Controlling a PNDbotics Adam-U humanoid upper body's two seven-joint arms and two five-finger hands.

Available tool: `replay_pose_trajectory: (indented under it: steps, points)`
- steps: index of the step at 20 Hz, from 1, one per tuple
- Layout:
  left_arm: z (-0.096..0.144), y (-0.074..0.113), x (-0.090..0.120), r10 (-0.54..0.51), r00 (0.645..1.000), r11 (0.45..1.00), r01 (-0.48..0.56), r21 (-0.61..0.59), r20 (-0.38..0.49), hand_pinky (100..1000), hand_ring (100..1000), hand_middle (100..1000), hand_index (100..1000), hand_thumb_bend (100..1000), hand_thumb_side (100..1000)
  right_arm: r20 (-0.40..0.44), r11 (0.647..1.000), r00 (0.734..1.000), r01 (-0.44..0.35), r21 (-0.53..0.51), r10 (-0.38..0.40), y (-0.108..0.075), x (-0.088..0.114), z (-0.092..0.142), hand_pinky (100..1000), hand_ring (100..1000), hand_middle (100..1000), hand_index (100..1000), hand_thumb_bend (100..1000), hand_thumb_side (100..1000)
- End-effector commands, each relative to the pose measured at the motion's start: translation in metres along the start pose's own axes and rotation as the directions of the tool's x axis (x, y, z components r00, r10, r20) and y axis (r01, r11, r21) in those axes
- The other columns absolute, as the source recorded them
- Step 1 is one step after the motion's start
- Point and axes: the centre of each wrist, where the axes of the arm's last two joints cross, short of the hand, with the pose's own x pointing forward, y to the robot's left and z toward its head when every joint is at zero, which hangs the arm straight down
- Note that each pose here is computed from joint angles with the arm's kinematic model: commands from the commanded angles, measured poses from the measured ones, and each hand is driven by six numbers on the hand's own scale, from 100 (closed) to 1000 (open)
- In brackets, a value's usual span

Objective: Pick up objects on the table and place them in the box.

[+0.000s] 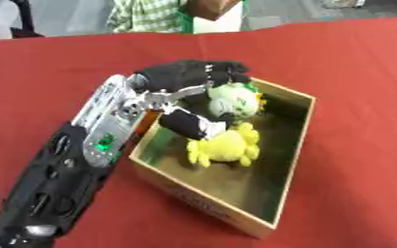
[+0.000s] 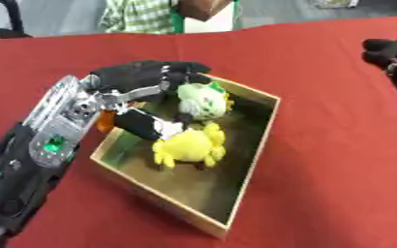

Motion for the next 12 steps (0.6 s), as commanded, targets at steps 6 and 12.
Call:
replay_pose_trajectory:
  steps: [6,12]
  points:
    - [0.046,0.048,-0.008,-0.041,0.990,0.973,0.070,0.220,-0.133,679,838,922,1000,128,1000,0.025,1.000,0.999,-0.023,-0.005,0.023,-0.003,0.008,-0.002,867,799,542,910,100,632]
    - [0.092,0.075,-0.036,-0.072,0.959,0.982,0.116,0.149,-0.274,701,854,949,1000,131,928,0.027,1.000,0.999,-0.029,-0.006,0.030,-0.005,0.009,-0.002,865,798,542,909,100,637]
